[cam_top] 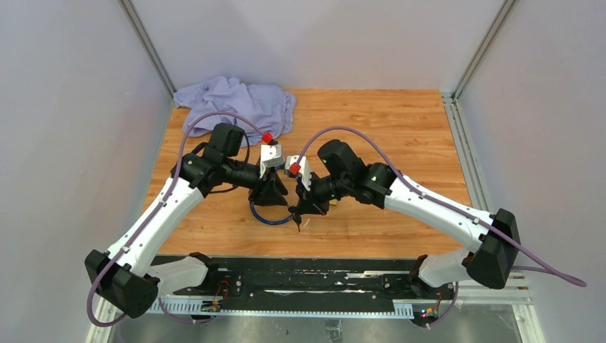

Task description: Unlock with the key

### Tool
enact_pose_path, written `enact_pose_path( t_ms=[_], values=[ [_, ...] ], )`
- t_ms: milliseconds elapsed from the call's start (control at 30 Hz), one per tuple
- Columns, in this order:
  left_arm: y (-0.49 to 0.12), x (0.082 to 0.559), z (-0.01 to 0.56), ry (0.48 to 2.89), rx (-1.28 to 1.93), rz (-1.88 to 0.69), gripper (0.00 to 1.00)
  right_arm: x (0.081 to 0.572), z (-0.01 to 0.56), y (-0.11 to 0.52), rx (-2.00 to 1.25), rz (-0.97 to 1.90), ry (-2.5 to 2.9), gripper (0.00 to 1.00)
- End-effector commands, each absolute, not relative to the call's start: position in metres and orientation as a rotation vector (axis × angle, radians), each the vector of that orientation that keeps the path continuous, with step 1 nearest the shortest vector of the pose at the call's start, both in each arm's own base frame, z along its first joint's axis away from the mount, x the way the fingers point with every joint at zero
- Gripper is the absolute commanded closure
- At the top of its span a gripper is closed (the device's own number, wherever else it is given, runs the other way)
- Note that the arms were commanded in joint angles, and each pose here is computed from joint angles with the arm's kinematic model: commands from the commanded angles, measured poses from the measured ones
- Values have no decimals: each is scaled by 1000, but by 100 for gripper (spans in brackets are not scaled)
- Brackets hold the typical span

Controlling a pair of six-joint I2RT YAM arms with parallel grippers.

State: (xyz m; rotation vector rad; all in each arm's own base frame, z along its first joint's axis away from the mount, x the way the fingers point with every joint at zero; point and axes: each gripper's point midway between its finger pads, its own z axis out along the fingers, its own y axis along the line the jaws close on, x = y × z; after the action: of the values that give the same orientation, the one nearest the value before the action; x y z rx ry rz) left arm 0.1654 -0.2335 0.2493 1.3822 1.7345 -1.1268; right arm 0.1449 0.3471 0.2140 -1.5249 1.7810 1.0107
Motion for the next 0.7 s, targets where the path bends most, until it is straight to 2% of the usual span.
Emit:
enact_pose_path(
  t_ms=[0,133,300,367,500,667],
  values=[
    [-236,165,254,1712,1368,-1141,63,152,231,348,-1474,1036,1752,99],
    [-235,163,251,1727,1361,-1142,63,156,232,347,-1456,1027,1763,99],
    [-235,160,248,1746,1354,-1159,51,163,233,346,-1426,1023,1784,99],
    [-235,160,249,1737,1356,-1155,52,165,235,346,-1418,1034,1785,99],
    [-235,160,251,1728,1359,-1157,61,165,235,348,-1419,1048,1788,99],
    [-236,160,251,1728,1361,-1166,59,163,235,349,-1424,1066,1788,99]
  ],
)
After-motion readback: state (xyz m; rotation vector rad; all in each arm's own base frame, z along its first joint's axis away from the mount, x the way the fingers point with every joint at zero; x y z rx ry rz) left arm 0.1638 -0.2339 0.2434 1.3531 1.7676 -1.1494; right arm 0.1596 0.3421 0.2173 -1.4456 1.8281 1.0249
